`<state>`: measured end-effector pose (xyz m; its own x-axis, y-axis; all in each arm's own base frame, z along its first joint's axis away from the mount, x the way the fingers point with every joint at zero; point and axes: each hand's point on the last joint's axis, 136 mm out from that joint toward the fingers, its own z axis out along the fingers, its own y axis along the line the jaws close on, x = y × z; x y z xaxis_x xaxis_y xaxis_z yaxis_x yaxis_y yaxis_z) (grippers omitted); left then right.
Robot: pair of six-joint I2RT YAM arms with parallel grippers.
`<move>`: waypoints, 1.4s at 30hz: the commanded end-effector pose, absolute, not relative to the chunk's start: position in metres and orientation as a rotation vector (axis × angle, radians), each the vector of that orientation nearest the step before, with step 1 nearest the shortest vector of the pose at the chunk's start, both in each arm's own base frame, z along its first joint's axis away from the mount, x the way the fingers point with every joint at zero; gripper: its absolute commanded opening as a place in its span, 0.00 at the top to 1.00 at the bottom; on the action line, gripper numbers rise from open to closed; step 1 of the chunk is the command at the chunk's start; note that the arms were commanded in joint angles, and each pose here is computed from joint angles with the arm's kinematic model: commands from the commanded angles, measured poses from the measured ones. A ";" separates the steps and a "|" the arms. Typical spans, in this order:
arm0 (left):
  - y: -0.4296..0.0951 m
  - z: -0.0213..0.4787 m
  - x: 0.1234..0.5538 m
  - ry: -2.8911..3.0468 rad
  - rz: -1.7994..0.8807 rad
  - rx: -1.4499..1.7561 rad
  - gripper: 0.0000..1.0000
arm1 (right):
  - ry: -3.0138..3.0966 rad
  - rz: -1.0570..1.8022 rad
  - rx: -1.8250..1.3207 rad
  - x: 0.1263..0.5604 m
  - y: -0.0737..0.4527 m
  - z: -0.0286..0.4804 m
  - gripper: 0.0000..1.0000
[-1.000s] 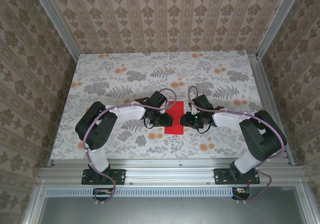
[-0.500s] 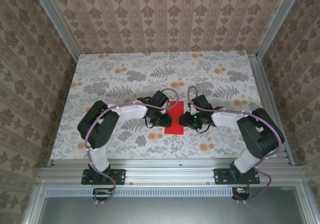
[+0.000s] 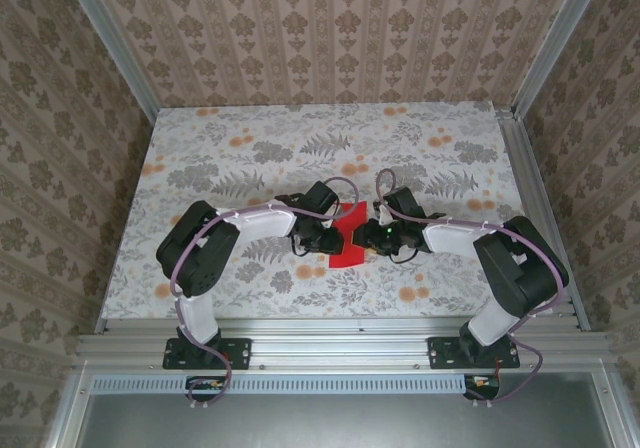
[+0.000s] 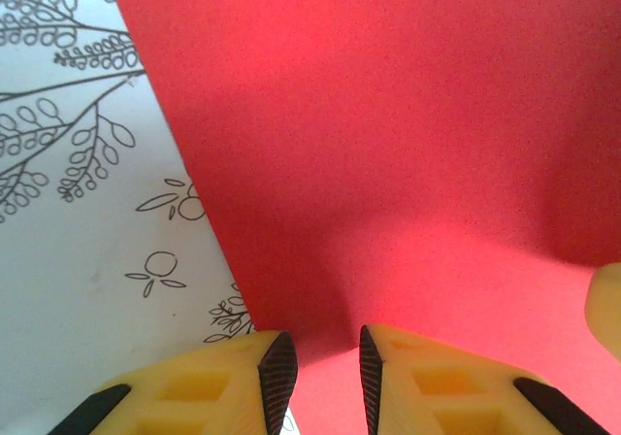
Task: Fold a paper plane with a square sheet of paper (pick it up from the middle)
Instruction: Pick up the paper from the center of the table.
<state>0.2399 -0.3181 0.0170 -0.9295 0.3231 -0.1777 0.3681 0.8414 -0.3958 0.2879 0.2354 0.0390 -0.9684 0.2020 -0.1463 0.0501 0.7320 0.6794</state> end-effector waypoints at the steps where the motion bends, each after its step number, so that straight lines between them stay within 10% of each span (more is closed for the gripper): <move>1: -0.291 -0.031 0.221 3.037 -0.466 0.585 0.69 | 2.718 1.122 0.220 0.290 0.243 0.039 0.62; 33: -0.316 0.037 0.242 2.887 -0.737 0.532 0.68 | 2.710 1.176 0.165 0.296 0.253 0.055 0.84; 42: -0.294 0.087 0.259 2.788 -0.835 0.400 0.48 | 2.622 1.229 0.107 0.297 0.255 0.092 0.91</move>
